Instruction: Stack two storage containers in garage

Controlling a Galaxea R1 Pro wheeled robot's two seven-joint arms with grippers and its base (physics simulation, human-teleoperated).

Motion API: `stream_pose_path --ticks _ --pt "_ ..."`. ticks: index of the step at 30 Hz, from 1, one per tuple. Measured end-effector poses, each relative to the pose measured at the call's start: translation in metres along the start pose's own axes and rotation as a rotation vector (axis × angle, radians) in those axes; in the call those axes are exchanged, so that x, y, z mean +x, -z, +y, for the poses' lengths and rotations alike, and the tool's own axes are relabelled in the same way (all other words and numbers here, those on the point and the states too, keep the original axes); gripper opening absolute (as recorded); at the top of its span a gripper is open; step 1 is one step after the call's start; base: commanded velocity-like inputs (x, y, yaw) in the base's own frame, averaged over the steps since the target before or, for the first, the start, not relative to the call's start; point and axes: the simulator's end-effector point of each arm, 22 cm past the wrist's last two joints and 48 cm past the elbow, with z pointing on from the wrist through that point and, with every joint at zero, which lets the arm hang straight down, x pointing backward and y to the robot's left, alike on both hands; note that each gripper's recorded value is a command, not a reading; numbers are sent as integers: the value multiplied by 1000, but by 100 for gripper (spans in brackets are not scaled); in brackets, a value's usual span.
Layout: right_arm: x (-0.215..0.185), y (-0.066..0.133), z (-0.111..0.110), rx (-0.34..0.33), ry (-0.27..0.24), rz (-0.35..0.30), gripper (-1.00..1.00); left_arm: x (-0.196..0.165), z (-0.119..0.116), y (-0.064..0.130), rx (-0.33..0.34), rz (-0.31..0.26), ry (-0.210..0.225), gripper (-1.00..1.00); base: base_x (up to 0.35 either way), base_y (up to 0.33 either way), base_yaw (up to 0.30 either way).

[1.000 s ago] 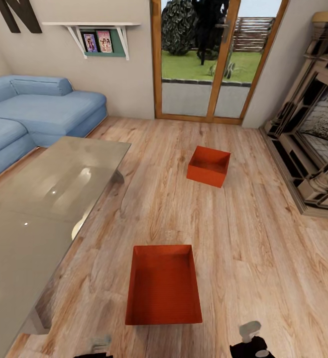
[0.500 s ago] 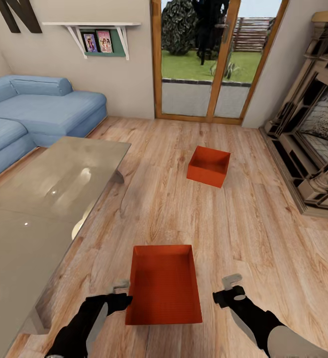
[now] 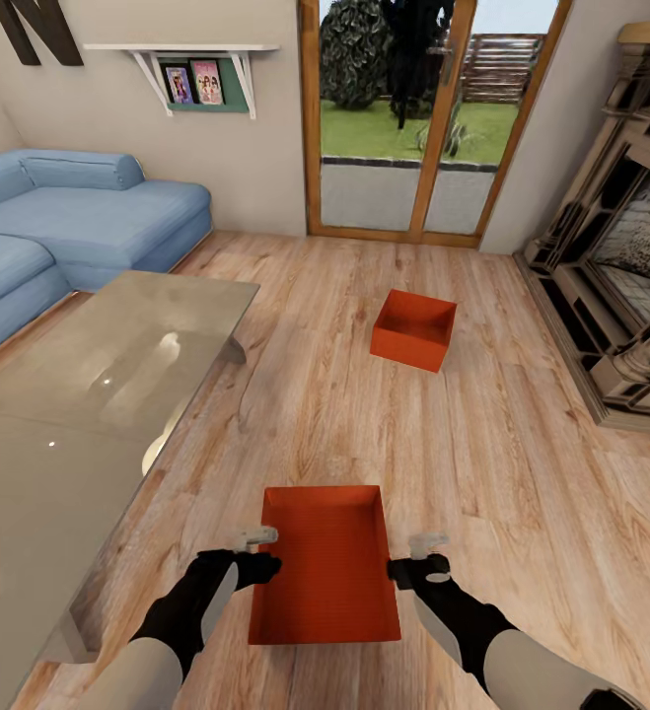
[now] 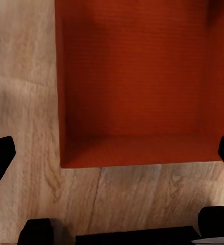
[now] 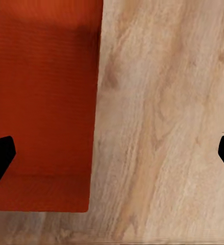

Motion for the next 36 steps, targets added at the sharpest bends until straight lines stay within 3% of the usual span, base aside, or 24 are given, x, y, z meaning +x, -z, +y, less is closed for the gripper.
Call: stream_pose_path --ticks 5,12,19,30,36 --pt "10 -1 1 14 -34 10 100 8 -5 -6 -2 -8 -8 100 0 0 0" --pt "10 2 20 3 -47 3 100 7 11 -7 -78 -25 -29 100 0 0 0" --pt "5 8 58 -42 -57 -4 100 2 14 -6 -90 -37 -33 100 0 0 0" --pt "6 8 57 -41 -56 3 100 1 4 -4 -77 -25 -31 100 0 0 0" --pt "11 -1 57 -41 -56 3 100 4 4 -14 -74 -22 -31 100 0 0 0"
